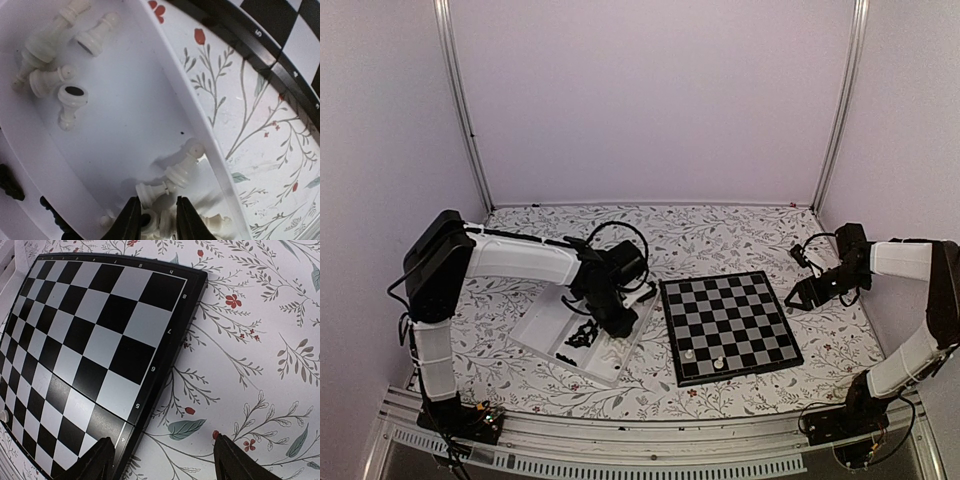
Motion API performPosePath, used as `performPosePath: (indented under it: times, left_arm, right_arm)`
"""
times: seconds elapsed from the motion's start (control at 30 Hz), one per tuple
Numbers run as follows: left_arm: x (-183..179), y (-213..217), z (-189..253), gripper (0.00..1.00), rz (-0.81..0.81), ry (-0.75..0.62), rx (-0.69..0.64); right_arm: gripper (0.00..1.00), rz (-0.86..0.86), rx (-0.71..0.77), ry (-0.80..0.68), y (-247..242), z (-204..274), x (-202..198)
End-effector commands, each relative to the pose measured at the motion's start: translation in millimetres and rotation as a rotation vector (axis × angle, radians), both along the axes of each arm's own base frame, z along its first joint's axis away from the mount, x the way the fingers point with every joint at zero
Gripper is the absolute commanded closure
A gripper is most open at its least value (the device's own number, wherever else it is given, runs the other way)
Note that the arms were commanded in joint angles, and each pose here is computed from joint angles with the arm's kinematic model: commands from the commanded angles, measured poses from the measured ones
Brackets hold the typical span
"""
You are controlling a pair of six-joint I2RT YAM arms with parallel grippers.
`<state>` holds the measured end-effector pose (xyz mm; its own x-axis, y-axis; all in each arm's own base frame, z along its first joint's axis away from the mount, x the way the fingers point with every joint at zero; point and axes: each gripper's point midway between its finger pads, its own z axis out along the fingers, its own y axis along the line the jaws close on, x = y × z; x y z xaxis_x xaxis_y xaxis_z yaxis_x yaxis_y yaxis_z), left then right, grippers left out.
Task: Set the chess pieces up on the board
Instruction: Adjust the chess piece in the storage box, then pick up the chess piece from the storage box.
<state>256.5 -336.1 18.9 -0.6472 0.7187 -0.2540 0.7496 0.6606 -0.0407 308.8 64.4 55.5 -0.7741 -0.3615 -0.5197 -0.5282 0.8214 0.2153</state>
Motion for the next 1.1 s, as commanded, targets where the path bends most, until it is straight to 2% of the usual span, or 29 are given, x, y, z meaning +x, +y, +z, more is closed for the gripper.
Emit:
performPosePath:
  times: [0.0,0.17,0.37,0.63,0.73,0.9,1.07]
  left_arm:
    - [-8.4,11.6,-0.3,0.74,0.015,0.048,0.015]
    - [-3.4,14.7,14.8,0.77,0.042,0.024,-0.013]
    - [5.8,13.7,34.6,0.78,0.098,0.010,-0.104]
    - [6.0,19.1,30.5,0.79,0.162,0.042,-0.188]
    - [4.9,25.2,40.8,0.76,0.184,0.019,-0.200]
    - [8.6,49.3,62.0,0.65,0.259,-0.056,-0.209]
    - [15.4,63.9,105.8,0.53,0.320,-0.172,-0.325]
  right_arm:
    - [0.29,0.019,0.034,-0.012,5.9,9.0,-0.5]
    - [0.30,0.104,0.077,-0.116,26.5,45.6,-0.1]
    - [0.32,0.280,0.137,-0.217,77.1,97.1,-0.6]
    - [0.36,0.592,0.100,-0.300,183.8,122.7,-26.7]
    - [0.40,0.679,0.066,-0.318,216.4,119.4,-33.9]
    - [0.45,0.774,0.041,-0.305,273.0,110.5,-40.7]
    - [0.48,0.820,0.028,-0.260,330.1,96.2,-50.6]
